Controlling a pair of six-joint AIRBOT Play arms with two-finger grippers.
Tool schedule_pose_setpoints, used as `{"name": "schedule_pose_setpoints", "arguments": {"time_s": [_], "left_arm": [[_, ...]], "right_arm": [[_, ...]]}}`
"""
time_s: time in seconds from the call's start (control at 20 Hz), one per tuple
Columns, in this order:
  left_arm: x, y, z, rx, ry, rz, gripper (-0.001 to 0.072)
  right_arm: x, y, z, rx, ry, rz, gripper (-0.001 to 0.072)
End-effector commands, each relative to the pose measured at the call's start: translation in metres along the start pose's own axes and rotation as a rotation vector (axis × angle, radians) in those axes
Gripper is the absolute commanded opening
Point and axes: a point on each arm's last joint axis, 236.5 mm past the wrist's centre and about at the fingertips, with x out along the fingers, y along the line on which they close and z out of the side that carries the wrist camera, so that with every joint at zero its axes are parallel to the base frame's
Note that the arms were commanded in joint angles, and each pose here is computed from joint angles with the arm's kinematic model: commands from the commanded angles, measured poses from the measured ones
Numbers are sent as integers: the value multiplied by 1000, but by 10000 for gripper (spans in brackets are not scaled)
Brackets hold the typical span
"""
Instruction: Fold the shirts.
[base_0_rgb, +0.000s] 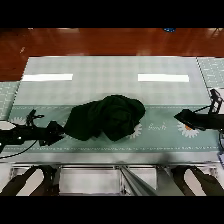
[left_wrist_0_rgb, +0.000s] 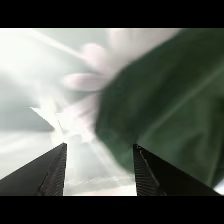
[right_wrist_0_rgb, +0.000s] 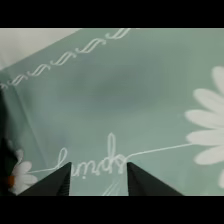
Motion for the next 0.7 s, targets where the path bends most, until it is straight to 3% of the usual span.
{"name": "schedule_pose_setpoints", "arguments": {"time_s": [0.0,0.1,0.15,0.2,0.4,0.65], "left_arm": [[27,-24,11,14,-43,-76,505],[42,-26,13,38,-45,-46,462],[45,-28,13,67,-33,-39,177],[45,-32,13,125,-26,-42,30],[36,-49,17,207,-16,-72,23],[36,-50,15,211,-7,-76,23]], "right_arm": [[26,28,-18,-6,89,81,406],[43,48,-30,-7,147,130,406],[51,58,-37,-15,176,153,406],[57,68,-43,-18,196,175,406],[75,112,-75,-53,292,284,406],[96,142,-123,-124,389,302,405]]}}
